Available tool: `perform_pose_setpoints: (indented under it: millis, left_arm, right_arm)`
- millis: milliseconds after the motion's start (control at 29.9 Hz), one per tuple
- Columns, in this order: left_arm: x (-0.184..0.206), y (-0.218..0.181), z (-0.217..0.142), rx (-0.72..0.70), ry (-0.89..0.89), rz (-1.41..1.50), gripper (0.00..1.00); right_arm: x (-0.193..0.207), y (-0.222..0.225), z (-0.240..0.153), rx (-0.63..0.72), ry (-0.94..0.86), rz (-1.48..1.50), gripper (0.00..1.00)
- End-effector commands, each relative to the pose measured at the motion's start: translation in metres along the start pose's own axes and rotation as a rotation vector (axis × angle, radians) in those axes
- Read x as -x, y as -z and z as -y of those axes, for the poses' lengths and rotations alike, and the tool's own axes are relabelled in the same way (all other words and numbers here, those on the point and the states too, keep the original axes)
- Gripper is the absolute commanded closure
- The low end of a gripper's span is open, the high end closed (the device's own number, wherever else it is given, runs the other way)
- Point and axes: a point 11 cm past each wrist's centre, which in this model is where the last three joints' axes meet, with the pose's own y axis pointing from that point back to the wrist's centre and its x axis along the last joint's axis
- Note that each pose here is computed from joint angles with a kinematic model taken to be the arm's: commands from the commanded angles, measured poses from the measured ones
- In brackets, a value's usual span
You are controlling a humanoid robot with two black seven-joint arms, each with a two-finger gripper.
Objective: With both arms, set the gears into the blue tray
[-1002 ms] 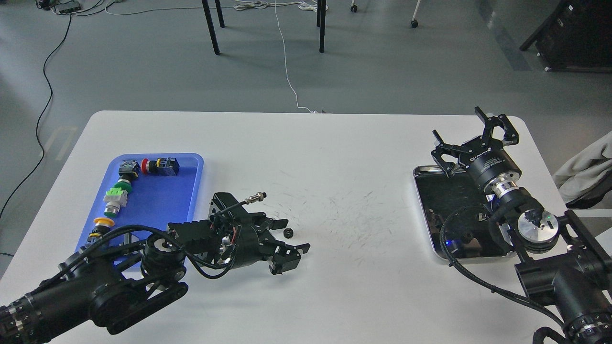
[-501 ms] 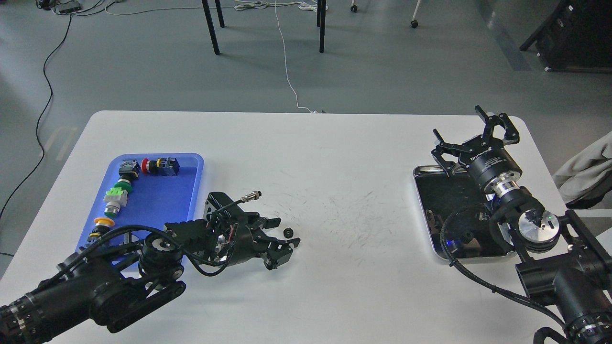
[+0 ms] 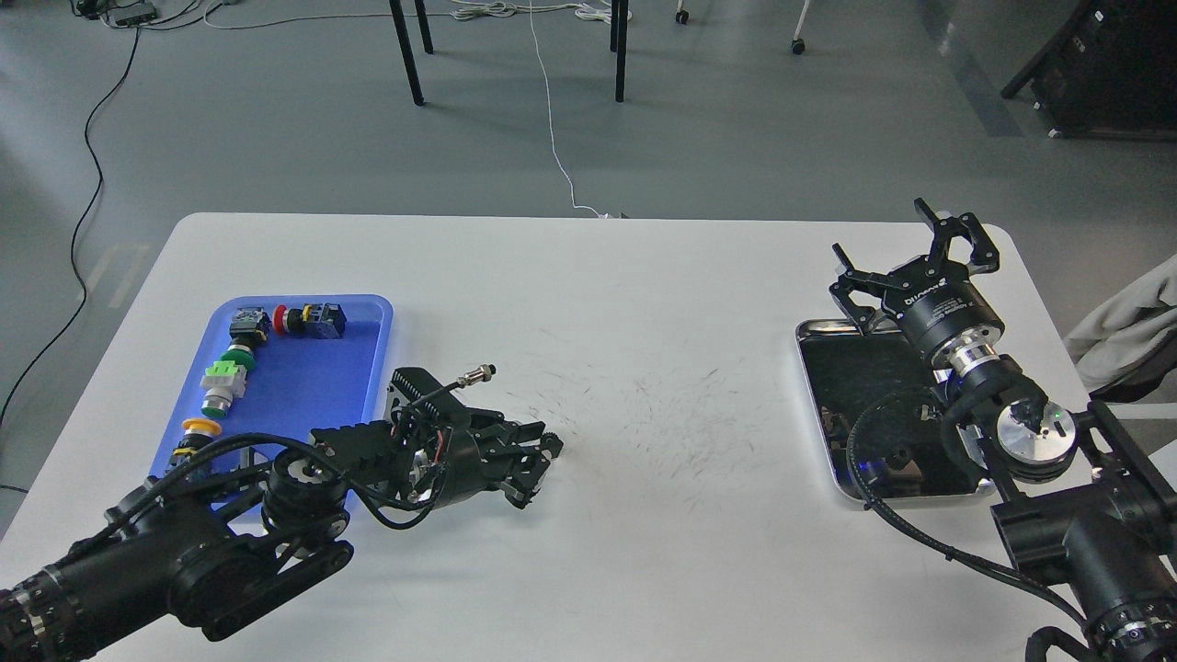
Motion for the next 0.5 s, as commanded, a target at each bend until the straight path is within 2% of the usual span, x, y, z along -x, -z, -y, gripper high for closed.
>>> perform_pose_setpoints:
  millis: [0,234,468]
  left_arm:
    - [-0.001,0.002,-0.001,-0.005,-0.002,0.004,0.96]
    - [-0.022,0.013,-0.012,-0.024,-0.045,0.045,0.97]
    - [-0.081,0.054,-0.077,-0.123,-0.126,0.218,0.97]
  right_arm:
    - [0.001,0.0,0.001,0.0,0.001,0.0,0.03]
    - [0.002,0.0,0.002,0.0,0.003,-0.001,0.03]
    - [0.006,0.002,0.004,-0.002,0.012,-0.002,0.03]
